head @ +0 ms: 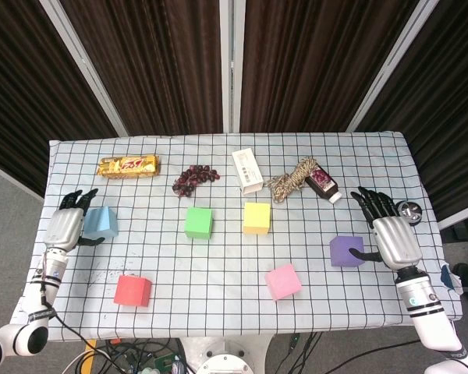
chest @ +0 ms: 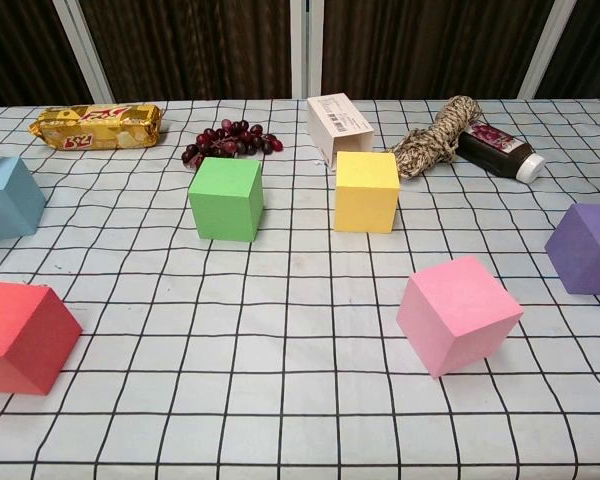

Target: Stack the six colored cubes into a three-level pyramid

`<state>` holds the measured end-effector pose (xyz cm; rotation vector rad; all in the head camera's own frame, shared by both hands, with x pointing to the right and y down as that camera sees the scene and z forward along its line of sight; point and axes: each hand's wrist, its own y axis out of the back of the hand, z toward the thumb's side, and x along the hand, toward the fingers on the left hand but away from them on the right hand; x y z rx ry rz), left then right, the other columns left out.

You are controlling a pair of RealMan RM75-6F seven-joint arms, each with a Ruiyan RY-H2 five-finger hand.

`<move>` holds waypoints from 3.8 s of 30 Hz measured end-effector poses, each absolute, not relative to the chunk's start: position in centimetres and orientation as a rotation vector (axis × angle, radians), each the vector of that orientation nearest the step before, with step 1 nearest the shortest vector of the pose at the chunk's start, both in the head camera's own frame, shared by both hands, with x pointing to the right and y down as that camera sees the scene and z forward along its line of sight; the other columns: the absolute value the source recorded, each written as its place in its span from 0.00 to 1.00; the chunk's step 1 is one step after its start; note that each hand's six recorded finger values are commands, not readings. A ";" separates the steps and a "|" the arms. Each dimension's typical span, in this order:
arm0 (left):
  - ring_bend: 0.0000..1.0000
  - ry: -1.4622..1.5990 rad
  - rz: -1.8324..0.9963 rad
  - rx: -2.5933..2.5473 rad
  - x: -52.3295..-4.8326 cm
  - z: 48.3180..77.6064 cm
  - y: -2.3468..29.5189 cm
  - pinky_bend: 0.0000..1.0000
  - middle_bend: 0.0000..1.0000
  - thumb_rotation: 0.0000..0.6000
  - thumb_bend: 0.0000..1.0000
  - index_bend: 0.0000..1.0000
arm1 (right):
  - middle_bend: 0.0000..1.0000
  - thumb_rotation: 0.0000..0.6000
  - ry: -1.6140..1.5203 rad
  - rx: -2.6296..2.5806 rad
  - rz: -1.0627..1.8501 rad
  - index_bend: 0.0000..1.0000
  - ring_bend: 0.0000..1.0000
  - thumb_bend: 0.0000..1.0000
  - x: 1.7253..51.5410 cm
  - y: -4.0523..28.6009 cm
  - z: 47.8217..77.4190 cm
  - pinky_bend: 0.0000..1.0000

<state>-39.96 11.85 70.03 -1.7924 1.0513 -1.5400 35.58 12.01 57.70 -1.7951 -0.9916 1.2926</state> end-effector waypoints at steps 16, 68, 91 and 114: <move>0.00 1.045 -1.573 -1.780 -39.5 72.8 11.5 0.00 0.34 1.00 0.00 0.00 | 0.00 1.00 -0.986 -1.789 1.334 0.00 0.00 0.01 36.3 12.3 58.0 0.00; 0.10 0.750 -1.266 -1.989 -22.8 73.4 8.0 0.04 0.46 1.00 0.02 0.01 | 0.00 1.00 -1.007 -1.794 1.388 0.00 0.00 0.02 38.5 12.4 58.9 0.00; 0.10 0.772 -1.250 -2.001 -20.6 73.1 7.9 0.04 0.48 1.00 0.02 0.01 | 0.00 1.00 -1.013 -1.797 1.419 0.00 0.00 0.03 39.6 12.6 59.5 0.00; 0.10 0.798 -1.284 -1.983 -20.5 73.8 8.3 0.04 0.48 1.00 0.02 0.01 | 0.00 1.00 -1.007 -1.805 1.425 0.00 0.00 0.03 39.6 12.6 59.6 0.00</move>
